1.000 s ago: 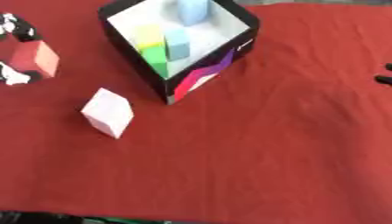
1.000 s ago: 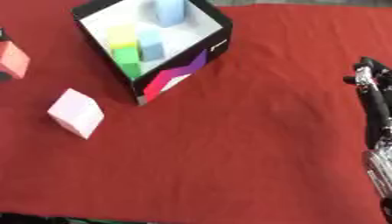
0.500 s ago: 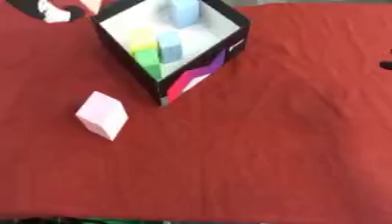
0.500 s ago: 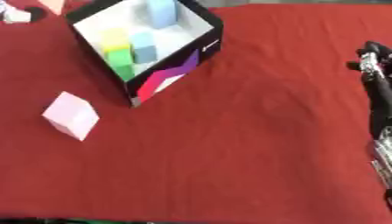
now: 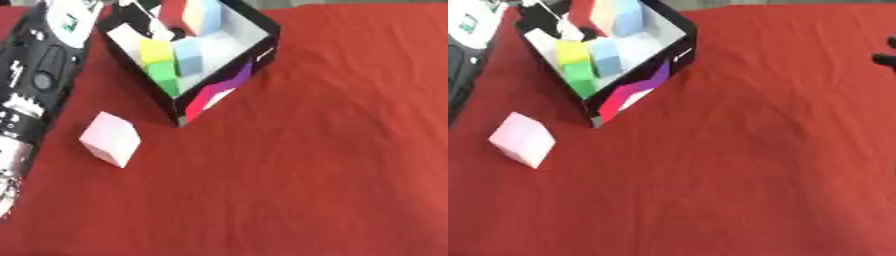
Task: Pick up objects on the table and place them in the box.
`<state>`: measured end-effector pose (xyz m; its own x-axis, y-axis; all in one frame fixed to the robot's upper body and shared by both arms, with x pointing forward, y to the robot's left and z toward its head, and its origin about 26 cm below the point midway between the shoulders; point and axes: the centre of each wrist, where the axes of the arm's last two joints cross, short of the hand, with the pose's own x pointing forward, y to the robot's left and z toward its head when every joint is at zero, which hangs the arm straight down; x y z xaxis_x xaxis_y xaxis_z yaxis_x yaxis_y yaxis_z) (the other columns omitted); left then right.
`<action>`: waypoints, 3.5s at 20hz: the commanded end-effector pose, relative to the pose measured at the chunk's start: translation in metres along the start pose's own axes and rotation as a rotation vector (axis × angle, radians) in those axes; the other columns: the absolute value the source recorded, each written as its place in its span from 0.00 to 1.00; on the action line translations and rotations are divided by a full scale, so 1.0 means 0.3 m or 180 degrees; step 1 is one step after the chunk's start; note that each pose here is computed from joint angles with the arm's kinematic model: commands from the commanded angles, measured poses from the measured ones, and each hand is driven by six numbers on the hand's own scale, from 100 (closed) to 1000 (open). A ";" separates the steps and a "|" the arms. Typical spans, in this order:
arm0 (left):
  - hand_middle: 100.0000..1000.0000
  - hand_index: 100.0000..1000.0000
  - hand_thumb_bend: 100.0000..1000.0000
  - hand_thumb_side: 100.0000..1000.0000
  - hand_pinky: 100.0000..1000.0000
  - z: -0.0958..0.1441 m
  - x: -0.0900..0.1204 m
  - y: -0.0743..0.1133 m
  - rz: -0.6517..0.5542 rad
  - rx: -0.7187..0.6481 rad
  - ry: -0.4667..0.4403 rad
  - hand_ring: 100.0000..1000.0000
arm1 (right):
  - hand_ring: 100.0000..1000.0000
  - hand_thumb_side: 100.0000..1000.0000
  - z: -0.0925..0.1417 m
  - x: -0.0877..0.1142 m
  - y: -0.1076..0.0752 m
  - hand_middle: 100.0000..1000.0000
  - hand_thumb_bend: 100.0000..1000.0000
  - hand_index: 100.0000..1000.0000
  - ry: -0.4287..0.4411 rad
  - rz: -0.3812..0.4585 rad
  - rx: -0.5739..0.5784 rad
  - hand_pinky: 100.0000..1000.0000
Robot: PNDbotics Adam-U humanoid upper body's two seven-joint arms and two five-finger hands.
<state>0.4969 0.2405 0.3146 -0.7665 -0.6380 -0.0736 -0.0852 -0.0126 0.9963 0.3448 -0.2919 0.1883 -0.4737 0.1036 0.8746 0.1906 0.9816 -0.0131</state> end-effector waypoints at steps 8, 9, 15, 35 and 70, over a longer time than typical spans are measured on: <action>0.74 0.89 0.42 0.41 0.77 -0.025 0.001 -0.018 -0.0364 0.0138 0.0078 0.80 | 0.70 0.53 -0.010 0.038 -0.004 0.74 0.00 0.80 -0.0094 0.0032 0.0049 1.00; 0.75 0.92 0.44 0.57 0.77 -0.024 0.001 -0.018 -0.0382 0.0187 0.0097 0.80 | 0.70 0.53 -0.010 0.037 -0.004 0.74 0.00 0.80 -0.0090 0.0033 0.0051 1.00; 0.78 0.93 0.37 0.52 0.79 -0.003 -0.007 0.001 -0.0347 0.0610 0.0181 0.82 | 0.70 0.53 -0.004 0.026 -0.010 0.74 0.00 0.80 -0.0046 0.0064 0.0038 1.00; 0.82 0.90 0.00 0.53 0.80 0.496 0.056 0.220 0.0034 0.0169 -0.0418 0.82 | 0.70 0.51 0.058 -0.007 -0.111 0.74 0.00 0.80 0.0090 0.0370 -0.0166 1.00; 0.78 0.89 0.36 0.55 0.81 0.642 0.209 0.036 0.0164 -0.0739 -0.0099 0.83 | 0.70 0.52 0.062 -0.018 -0.089 0.74 0.00 0.80 0.0166 0.0377 -0.0116 1.00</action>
<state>0.3295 0.3506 0.3018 -0.7889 -0.6142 0.0201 0.1407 -0.1488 0.9788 0.3261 -0.3139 0.1672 -0.3834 0.1870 0.9045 0.2692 0.9594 -0.0843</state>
